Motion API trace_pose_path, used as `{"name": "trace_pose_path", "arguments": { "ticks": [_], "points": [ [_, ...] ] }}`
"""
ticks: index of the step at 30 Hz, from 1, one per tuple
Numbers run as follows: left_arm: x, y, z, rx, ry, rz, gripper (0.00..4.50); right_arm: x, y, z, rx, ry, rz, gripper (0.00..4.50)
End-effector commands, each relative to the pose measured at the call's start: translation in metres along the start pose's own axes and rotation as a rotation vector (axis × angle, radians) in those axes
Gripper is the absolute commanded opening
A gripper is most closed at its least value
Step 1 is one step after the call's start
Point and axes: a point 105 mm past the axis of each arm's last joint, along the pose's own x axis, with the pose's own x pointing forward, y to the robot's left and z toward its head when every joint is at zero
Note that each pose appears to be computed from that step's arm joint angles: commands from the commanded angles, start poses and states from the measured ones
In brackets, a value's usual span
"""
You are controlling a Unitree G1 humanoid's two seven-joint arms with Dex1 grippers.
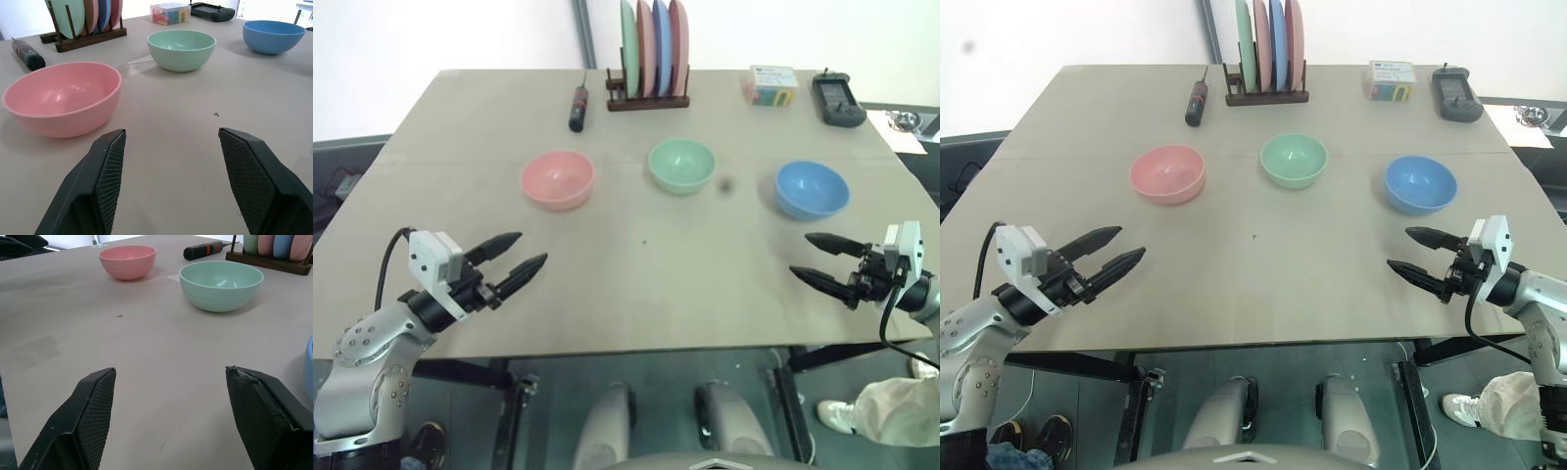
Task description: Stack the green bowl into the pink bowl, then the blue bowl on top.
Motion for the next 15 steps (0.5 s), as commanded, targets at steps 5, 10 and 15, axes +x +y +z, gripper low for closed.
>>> {"name": "trace_pose_path", "arguments": {
  "ticks": [5,10,15],
  "points": [
    [-0.0044,0.0046,0.0113,0.032,-0.04,0.011,3.24,-0.0006,-0.0019,0.0126,-0.037,-0.035,0.008,3.74],
    [-0.0044,0.0035,0.0135,0.032,-0.042,0.006,3.24,0.0005,-0.0007,0.0131,-0.035,-0.039,0.01,3.74],
    [-0.0056,0.0031,0.0124,0.03,-0.037,0.003,3.24,0.0015,0.0012,0.0117,-0.03,-0.037,0.016,3.74]
  ]
}}
